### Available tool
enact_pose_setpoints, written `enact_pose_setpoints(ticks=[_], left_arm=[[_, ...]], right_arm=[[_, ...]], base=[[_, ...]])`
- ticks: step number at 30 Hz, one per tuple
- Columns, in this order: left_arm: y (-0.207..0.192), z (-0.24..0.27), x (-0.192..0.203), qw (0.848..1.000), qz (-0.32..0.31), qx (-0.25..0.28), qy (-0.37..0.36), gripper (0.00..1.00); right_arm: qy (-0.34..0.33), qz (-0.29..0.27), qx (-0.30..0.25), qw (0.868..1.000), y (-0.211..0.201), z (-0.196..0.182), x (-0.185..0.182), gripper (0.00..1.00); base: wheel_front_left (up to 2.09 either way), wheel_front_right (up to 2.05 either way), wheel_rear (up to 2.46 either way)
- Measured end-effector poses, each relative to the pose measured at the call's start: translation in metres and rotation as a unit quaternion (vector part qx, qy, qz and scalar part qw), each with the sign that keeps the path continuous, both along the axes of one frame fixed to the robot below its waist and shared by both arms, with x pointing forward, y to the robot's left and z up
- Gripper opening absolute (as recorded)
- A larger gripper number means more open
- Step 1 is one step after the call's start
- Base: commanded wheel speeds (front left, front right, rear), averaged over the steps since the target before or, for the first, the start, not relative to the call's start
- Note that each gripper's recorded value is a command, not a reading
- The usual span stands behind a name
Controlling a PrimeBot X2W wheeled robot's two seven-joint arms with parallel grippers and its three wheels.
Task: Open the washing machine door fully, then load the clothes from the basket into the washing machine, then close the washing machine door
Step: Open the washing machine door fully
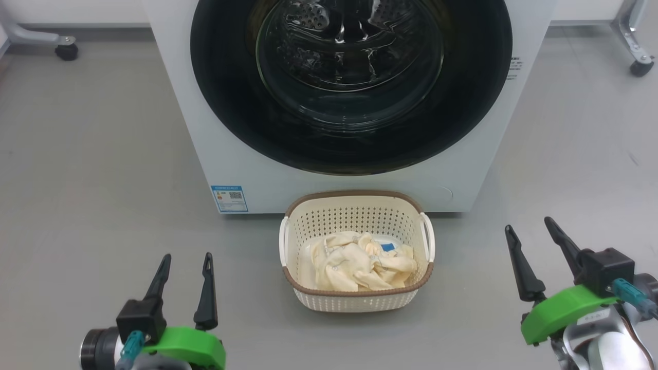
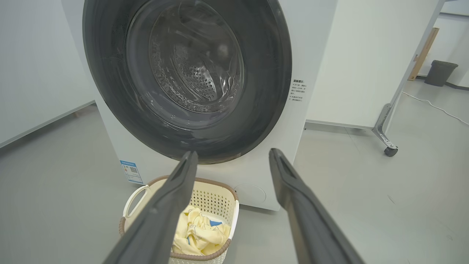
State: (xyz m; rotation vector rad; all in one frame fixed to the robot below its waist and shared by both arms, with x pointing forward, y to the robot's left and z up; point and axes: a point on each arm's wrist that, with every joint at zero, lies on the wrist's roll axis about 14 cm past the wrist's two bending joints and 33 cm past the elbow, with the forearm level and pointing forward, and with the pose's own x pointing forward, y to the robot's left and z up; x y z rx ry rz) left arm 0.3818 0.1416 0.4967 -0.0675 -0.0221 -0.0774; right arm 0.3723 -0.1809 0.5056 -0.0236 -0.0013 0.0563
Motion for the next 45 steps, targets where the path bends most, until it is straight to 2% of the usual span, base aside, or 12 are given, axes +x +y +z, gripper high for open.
enact_pose_setpoints(ticks=[29,45], left_arm=[[-0.009,0.001,0.01,1.0,-0.014,0.0,-0.001,1.0],[-0.016,0.005,0.012,1.0,-0.026,0.001,-0.008,1.0]], right_arm=[[0.009,-0.024,0.004,1.0,-0.016,-0.007,-0.003,1.0],[0.003,-0.032,0.003,0.999,-0.022,-0.004,-0.003,1.0]], base=[[1.19,1.19,-2.39],[0.3,0.3,-0.6]])
